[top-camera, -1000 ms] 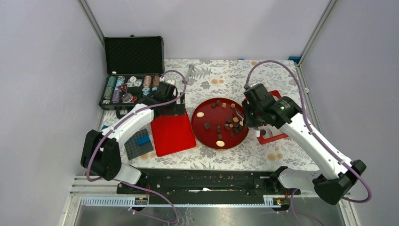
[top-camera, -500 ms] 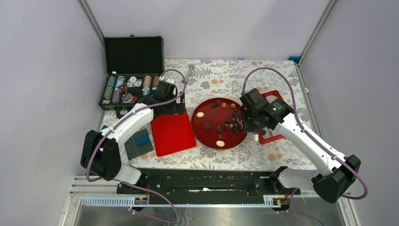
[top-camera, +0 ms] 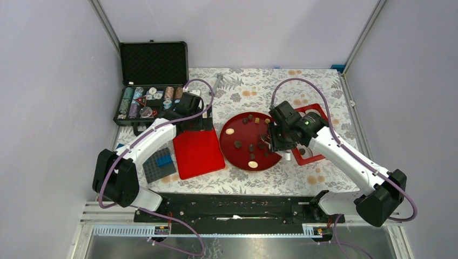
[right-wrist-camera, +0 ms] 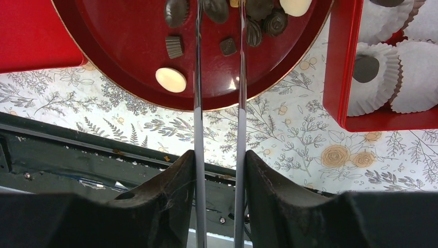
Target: Pack the chocolate
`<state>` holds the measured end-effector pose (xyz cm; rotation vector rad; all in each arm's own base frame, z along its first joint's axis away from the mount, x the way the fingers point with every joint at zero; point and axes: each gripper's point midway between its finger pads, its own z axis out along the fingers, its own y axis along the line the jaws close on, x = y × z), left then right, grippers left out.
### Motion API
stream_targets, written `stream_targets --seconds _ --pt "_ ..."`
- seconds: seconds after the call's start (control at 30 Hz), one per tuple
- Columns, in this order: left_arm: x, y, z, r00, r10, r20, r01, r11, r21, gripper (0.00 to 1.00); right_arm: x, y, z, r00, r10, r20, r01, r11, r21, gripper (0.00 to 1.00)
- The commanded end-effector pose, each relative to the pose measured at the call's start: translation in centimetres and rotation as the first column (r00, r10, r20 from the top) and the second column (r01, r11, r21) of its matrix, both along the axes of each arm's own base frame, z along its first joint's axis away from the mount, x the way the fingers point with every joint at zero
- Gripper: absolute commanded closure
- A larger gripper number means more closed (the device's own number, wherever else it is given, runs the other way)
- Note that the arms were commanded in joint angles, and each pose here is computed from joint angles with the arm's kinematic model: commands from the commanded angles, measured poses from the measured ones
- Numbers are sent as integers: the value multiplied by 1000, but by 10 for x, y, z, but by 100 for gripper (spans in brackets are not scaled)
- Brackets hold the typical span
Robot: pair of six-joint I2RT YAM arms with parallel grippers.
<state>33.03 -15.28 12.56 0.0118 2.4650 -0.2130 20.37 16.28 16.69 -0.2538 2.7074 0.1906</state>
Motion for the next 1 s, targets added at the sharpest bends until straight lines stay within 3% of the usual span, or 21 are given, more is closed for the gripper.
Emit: stream_targets --seconds 0.0,0.83,0.97 --pt "12 1 19 997 15 72 -14 1000 -10 1 1 9 1 999 37 12 -38 999 23 55" --pt "11 2 20 997 13 78 -12 1000 -12 1 -3 13 -18 997 70 -41 -73 995 -62 59" --pt "11 3 22 996 15 84 -14 1000 -8 1 -3 14 -14 997 72 -33 -74 996 -58 65"
